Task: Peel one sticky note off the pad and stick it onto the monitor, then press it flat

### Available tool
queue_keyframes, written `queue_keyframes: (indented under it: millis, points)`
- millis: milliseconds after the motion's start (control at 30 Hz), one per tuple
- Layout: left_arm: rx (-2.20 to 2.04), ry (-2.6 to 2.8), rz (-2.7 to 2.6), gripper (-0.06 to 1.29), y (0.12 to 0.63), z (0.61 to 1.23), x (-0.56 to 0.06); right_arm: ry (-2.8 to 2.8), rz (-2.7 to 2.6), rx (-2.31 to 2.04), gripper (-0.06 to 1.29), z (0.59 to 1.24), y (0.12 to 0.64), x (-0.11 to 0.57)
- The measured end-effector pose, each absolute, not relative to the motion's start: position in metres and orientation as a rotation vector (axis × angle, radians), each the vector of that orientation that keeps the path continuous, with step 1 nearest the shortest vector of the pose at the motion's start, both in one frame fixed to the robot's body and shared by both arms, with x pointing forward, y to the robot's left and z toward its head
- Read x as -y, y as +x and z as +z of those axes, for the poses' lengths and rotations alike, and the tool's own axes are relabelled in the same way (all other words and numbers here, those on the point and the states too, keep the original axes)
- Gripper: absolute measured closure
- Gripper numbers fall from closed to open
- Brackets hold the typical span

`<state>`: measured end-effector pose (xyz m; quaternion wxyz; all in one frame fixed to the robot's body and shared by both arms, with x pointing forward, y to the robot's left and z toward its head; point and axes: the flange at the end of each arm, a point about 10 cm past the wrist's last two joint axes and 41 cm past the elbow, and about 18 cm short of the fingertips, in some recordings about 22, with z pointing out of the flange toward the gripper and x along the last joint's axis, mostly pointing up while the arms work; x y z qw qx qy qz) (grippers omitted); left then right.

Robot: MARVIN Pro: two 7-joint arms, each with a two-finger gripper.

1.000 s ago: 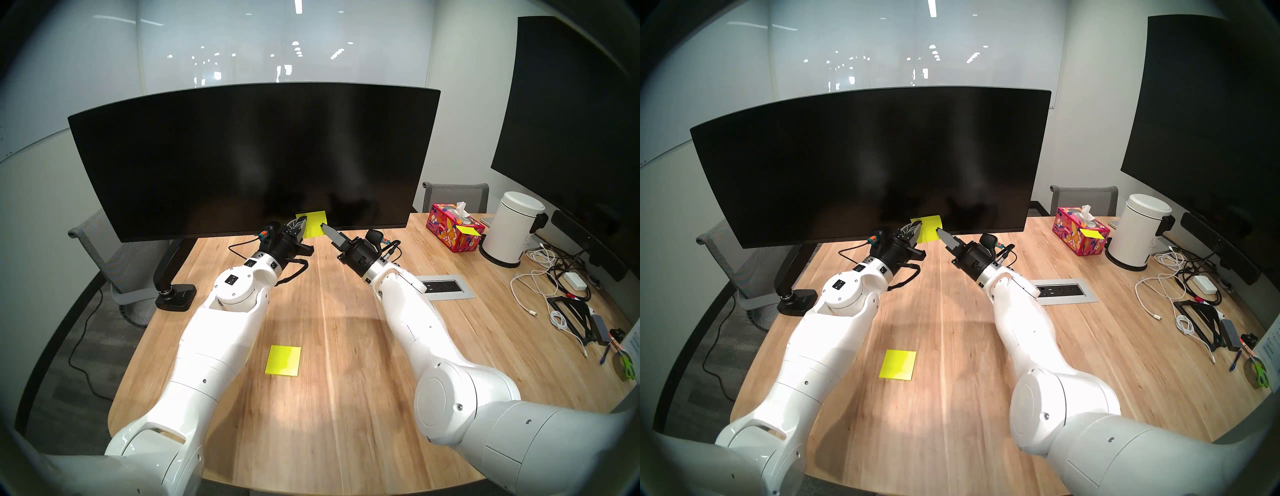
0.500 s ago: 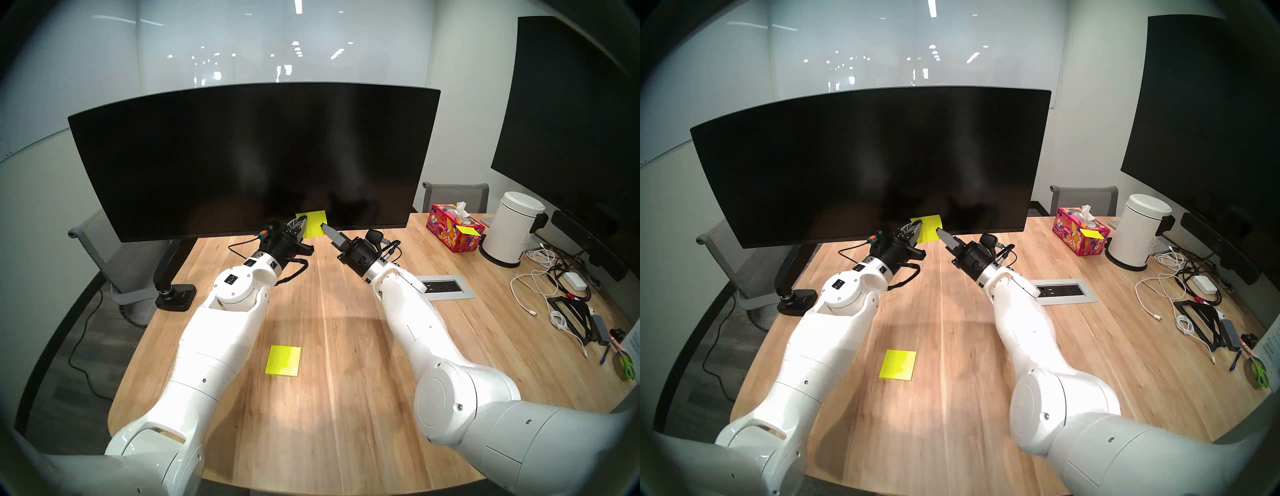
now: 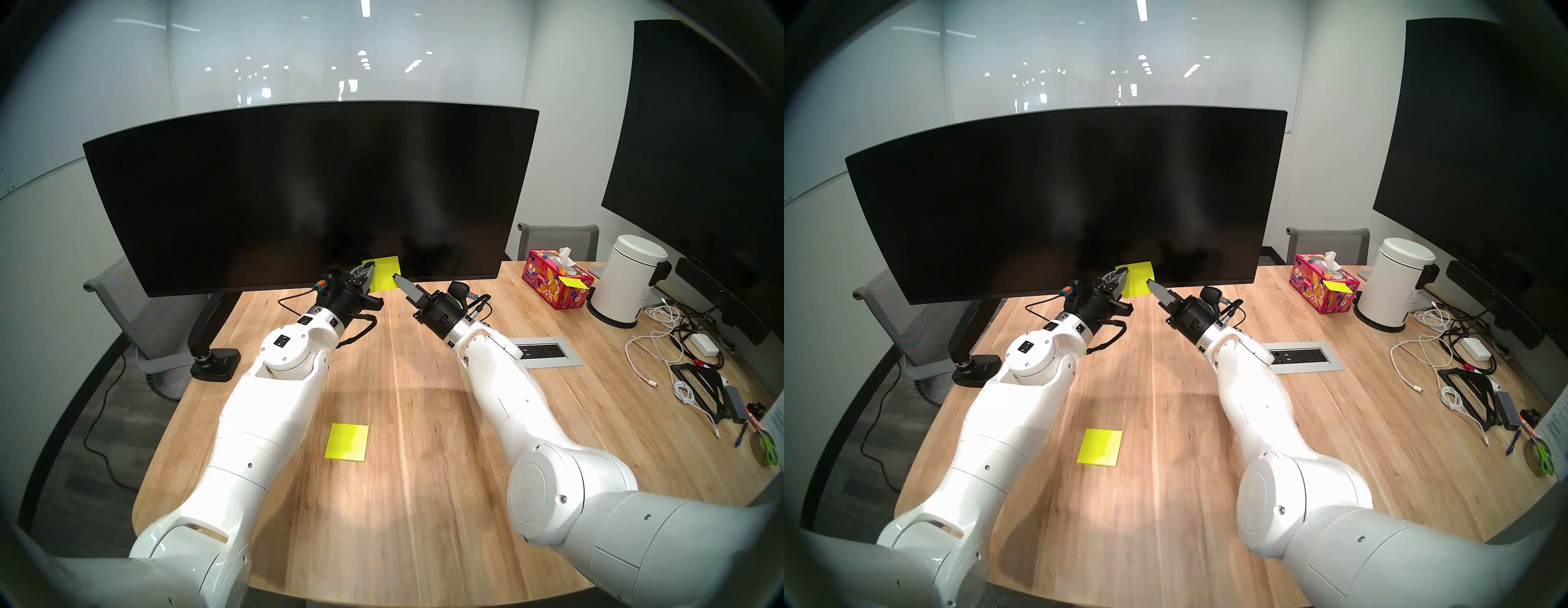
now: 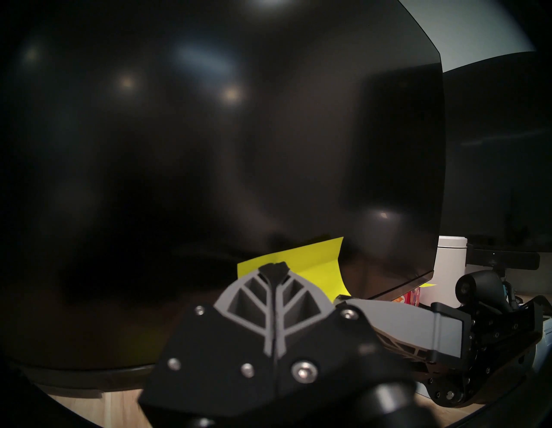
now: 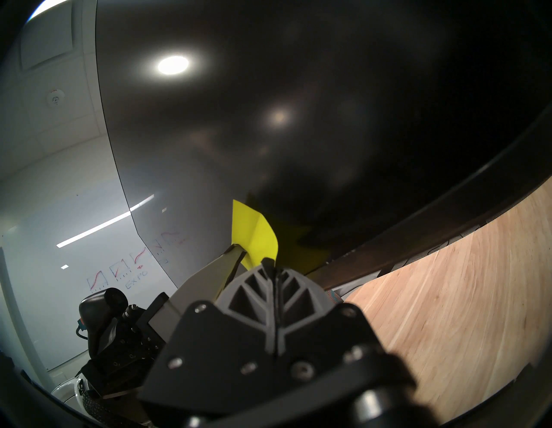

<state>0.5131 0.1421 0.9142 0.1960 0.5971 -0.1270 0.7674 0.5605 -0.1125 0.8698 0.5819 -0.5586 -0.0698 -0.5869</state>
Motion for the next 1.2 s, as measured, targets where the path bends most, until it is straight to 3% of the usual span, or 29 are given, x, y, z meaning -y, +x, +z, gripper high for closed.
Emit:
queue_keyframes:
  millis: [1200]
  points:
    - [0.339,1.685,2.074,1.25,0.500,0.930,-0.143,-1.304,-1.372,0.163,1.25,0.870,0.561,0.113]
